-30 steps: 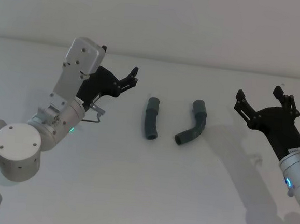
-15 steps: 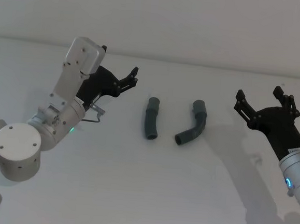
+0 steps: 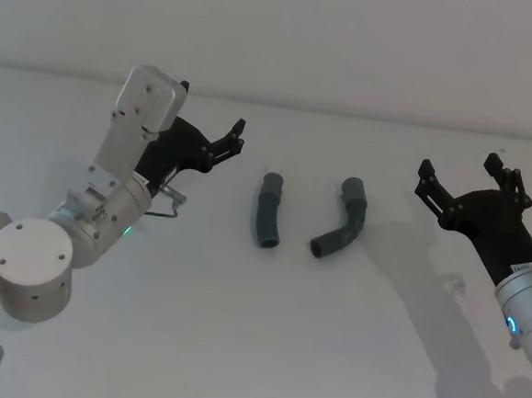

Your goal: Use both hands to pick up one end of the pipe from the table, align the ends, and insert them.

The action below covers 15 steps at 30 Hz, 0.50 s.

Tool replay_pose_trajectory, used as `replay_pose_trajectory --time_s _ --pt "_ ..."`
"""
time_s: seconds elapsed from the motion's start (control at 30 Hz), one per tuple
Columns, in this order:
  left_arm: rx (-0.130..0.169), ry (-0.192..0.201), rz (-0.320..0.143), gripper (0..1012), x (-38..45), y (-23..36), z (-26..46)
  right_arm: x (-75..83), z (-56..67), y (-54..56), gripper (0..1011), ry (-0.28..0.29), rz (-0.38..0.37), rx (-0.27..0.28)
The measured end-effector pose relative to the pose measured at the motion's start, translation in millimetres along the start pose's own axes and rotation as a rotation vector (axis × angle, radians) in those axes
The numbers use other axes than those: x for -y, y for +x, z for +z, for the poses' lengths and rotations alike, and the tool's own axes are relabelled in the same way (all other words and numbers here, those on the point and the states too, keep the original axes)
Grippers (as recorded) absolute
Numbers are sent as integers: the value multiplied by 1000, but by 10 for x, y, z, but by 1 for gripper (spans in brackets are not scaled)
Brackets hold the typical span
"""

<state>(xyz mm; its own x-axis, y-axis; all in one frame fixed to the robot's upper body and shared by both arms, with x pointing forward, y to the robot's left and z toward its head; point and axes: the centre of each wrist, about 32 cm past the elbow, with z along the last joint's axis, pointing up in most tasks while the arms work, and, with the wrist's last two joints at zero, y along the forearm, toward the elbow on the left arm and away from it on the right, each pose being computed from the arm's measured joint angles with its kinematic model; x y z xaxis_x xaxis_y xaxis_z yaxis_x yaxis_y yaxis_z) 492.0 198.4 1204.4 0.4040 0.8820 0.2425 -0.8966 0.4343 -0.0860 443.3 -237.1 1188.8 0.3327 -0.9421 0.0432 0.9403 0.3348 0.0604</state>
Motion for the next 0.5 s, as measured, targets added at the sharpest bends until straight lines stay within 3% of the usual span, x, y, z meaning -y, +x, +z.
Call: replay_pose_trajectory --time_s 0.5 --pt "0 0 0 1000 0 0 0 0 0 0 996 0 0 0"
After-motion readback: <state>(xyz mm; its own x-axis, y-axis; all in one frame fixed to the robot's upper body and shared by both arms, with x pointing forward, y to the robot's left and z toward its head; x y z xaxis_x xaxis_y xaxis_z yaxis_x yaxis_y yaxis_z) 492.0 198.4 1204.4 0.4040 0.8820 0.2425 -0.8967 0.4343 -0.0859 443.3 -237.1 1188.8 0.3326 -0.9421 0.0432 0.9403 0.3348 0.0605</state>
